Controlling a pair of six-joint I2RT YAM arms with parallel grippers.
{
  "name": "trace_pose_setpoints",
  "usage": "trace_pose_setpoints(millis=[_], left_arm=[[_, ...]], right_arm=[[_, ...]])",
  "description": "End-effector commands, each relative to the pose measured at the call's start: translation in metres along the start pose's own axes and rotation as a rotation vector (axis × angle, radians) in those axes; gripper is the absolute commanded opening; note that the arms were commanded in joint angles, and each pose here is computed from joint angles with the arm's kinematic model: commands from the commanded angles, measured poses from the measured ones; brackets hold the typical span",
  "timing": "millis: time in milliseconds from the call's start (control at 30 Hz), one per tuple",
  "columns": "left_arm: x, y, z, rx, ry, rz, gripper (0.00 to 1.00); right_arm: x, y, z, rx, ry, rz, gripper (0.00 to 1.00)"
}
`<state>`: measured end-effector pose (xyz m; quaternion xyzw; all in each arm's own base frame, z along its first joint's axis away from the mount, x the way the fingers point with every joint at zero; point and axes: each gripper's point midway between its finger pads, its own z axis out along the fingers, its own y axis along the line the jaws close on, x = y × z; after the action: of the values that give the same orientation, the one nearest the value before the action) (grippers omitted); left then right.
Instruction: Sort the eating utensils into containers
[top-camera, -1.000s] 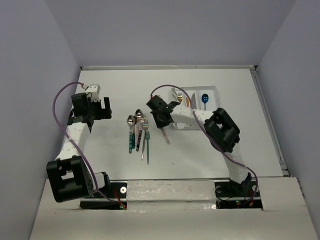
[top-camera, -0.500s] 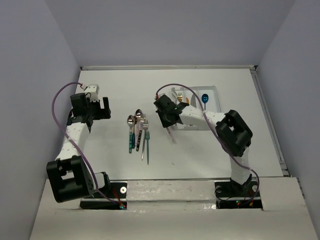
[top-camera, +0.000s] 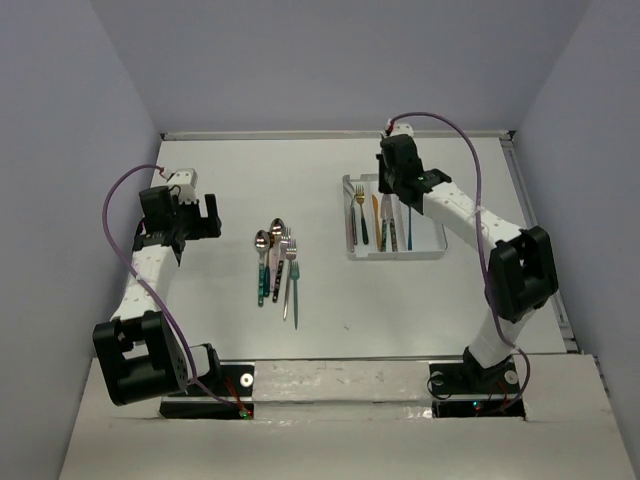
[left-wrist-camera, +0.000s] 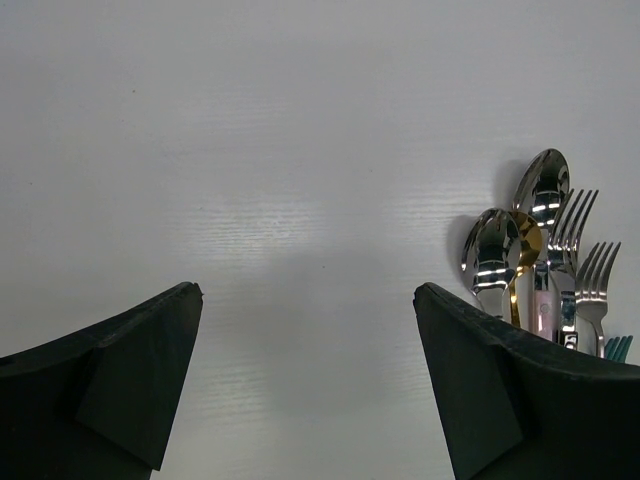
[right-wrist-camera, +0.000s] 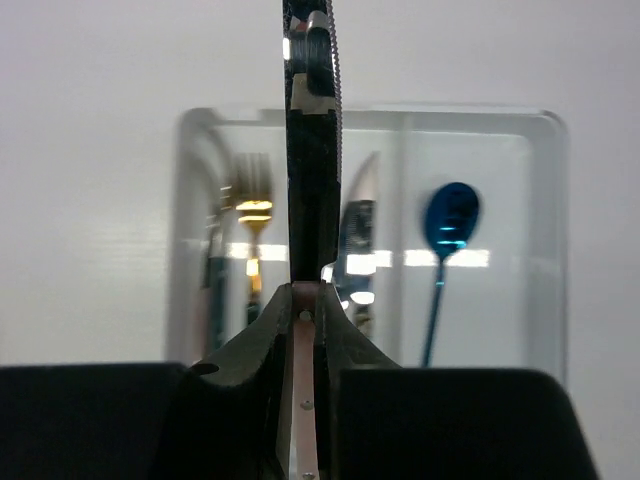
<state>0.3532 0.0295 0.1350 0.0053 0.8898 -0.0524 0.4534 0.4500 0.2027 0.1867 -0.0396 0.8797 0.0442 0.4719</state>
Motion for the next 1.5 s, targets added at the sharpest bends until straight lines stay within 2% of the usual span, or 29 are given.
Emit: trace_pose_setpoints(millis=[0, 133, 300, 500, 533, 567, 633, 733, 867, 933, 1033, 1133, 1200, 1300, 1333, 1467], left_arm=[[-0.010, -0.002, -0.006, 0.015, -0.049, 0.016, 0.99], [-0.008, -0.001, -0.005, 0.015, -0.042, 0.010, 0.99], [-0.007, -0.001, -0.005, 0.020, -0.042, 0.008, 0.99], [-0.003, 0.001, -0.002, 0.019, -0.028, 0.002, 0.99], [-0.002, 0.001, -0.002, 0.021, -0.026, 0.001, 0.99], [-0.002, 0.001, -0.001, 0.020, -0.025, -0.001, 0.99], [-0.001, 0.001, 0.000, 0.020, -0.022, 0.000, 0.99], [-0.001, 0.001, 0.000, 0.020, -0.022, 0.000, 0.99], [-0.003, 0.002, -0.001, 0.018, -0.026, 0.001, 0.99], [-0.003, 0.002, -0.002, 0.017, -0.027, 0.000, 0.99], [-0.004, 0.002, -0.002, 0.015, -0.029, 0.000, 0.99], [-0.005, 0.003, -0.003, 0.011, -0.032, 0.001, 0.99], [-0.004, 0.006, -0.003, 0.004, -0.031, 0.000, 0.99], [-0.005, 0.008, -0.005, -0.002, -0.037, -0.007, 0.99], [-0.006, 0.008, -0.006, -0.001, -0.041, -0.006, 0.99], [-0.008, 0.010, -0.008, -0.003, -0.051, -0.009, 0.99]], right_arm=[[0.012, -0.016, 0.021, 0.068, 0.021, 0.004, 0.00], [0.029, -0.034, 0.048, 0.115, 0.057, 0.025, 0.00], [0.074, -0.044, 0.084, 0.167, 0.155, 0.004, 0.00], [0.098, -0.046, 0.089, 0.178, 0.203, 0.018, 0.00], [0.096, -0.045, 0.086, 0.171, 0.201, 0.019, 0.02], [0.097, -0.045, 0.084, 0.167, 0.206, 0.013, 0.17], [0.089, -0.045, 0.075, 0.158, 0.199, 0.008, 0.38], [0.074, -0.045, 0.062, 0.150, 0.186, 0.003, 0.49], [0.050, -0.032, 0.037, 0.126, 0.158, -0.025, 0.57], [0.035, -0.024, 0.020, 0.118, 0.128, -0.040, 0.57], [0.021, 0.012, -0.008, 0.056, 0.081, -0.085, 0.57], [0.032, 0.073, -0.035, -0.086, 0.084, -0.113, 0.57], [0.058, 0.125, -0.050, -0.228, 0.137, -0.131, 0.57], [0.101, 0.176, -0.057, -0.331, 0.250, -0.156, 0.56], [0.123, 0.184, -0.056, -0.339, 0.309, -0.180, 0.56], [0.160, 0.218, -0.076, -0.368, 0.366, -0.213, 0.56]])
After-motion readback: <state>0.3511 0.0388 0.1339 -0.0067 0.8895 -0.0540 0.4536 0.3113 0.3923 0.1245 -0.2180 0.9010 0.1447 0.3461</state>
